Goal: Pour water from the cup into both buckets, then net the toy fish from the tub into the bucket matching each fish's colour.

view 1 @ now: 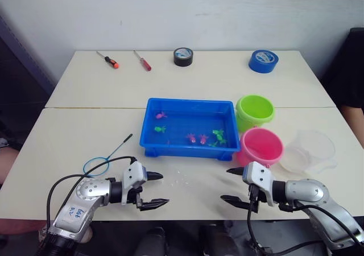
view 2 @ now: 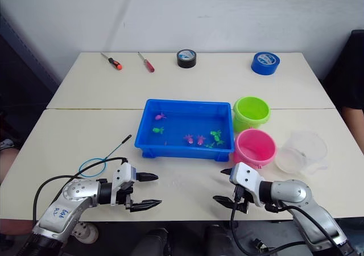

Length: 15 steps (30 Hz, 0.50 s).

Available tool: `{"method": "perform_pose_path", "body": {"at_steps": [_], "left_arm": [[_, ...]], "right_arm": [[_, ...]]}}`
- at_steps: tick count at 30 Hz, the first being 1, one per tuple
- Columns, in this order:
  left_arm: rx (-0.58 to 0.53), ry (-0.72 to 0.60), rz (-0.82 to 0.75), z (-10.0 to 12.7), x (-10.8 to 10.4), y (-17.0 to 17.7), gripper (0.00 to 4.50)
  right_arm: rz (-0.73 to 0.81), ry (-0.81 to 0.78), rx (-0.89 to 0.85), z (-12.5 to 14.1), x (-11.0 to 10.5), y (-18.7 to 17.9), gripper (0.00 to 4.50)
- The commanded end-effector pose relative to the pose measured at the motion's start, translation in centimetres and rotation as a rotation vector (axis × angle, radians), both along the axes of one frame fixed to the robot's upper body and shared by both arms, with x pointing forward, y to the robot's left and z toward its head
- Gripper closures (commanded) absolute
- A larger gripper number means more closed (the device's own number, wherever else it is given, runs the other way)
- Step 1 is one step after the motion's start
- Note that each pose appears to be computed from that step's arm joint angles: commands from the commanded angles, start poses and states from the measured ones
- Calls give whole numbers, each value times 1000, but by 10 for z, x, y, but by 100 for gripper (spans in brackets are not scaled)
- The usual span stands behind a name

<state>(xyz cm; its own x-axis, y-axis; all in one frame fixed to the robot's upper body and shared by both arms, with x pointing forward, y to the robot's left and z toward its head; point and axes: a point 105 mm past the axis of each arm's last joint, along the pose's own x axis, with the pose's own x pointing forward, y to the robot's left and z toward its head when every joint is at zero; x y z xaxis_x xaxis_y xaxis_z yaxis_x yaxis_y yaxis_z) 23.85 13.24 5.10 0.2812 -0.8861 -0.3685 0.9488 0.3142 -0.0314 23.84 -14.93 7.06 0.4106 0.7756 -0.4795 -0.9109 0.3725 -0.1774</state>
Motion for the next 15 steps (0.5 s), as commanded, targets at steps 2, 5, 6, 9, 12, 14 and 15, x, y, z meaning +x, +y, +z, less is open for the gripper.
{"method": "perform_pose_path", "body": {"at_steps": [2, 5, 6, 9, 12, 14, 15], "left_arm": [[-7, -15, -31, 10, -4, -4, 6], [-33, -1, -61, 20, -6, -10, 6], [-58, 9, -76, 26, -7, -14, 6], [-151, 21, -147, 58, -7, -26, 6], [-204, -3, -254, 90, -7, -37, 6], [-232, -31, -313, 110, -5, -43, 6], [-248, -49, -334, 121, -2, -47, 6]], "right_arm": [[-10, -52, 36, 12, 3, 2, 0], [-42, -75, 61, 18, 3, 1, 0], [-62, -83, 74, 22, 3, 0, 0], [-165, -98, 160, 40, -1, -7, 0], [-282, -103, 233, 56, -13, -18, 0], [-377, -106, 267, 63, -21, -29, 0], [-441, -111, 281, 66, -25, -38, 0]]}}
